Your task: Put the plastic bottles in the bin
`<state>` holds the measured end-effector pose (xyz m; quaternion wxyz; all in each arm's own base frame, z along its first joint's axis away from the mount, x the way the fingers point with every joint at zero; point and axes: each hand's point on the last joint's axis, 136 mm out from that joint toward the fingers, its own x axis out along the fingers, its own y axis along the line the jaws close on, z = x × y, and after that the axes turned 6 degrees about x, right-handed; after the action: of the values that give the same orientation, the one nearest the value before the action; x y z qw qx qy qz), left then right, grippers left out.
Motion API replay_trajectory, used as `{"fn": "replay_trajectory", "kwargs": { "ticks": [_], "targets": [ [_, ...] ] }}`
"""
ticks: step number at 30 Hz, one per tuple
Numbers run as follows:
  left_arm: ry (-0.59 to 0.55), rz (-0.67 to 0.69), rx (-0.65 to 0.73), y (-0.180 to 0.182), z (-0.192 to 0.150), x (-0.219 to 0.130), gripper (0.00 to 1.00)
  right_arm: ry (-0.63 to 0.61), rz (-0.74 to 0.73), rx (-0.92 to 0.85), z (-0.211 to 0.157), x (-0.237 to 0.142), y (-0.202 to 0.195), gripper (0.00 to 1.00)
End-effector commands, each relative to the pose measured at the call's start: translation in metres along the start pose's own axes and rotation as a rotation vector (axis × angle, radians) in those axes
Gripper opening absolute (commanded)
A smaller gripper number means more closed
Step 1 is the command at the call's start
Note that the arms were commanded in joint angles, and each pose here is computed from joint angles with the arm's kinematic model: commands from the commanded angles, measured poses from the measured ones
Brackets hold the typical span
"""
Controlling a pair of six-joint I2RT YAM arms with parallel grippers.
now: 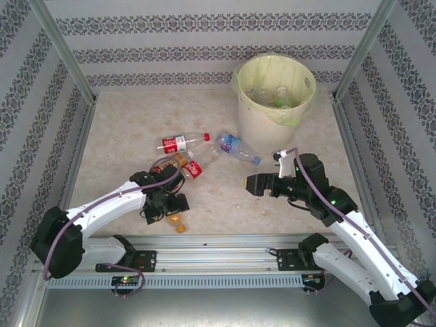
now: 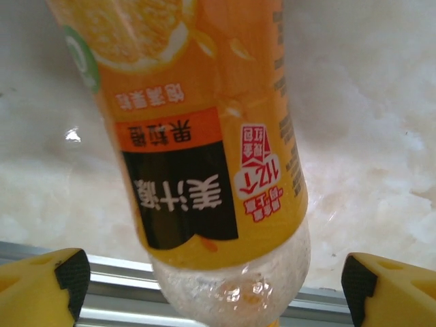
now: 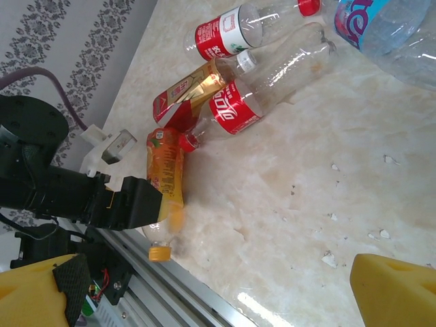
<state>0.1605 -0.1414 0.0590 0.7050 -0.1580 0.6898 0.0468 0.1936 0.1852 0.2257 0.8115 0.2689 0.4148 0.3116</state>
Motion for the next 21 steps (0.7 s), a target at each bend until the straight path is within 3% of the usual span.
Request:
{"fn": "replay_trajectory", "kwargs": {
  "ticks": [1,21],
  "targets": [
    [0.01,-0.043,-0.052,-0.007,0.002,0.011,0.93,-0.008,0.004,-0.003,-0.002,0.001,0.0,0.98],
    [0.009,-0.019,-0.054,0.004,-0.001,0.018,0.66,0.003,-0.003,0.006,-0.008,0.003,-0.005,0.98]
  ]
}}
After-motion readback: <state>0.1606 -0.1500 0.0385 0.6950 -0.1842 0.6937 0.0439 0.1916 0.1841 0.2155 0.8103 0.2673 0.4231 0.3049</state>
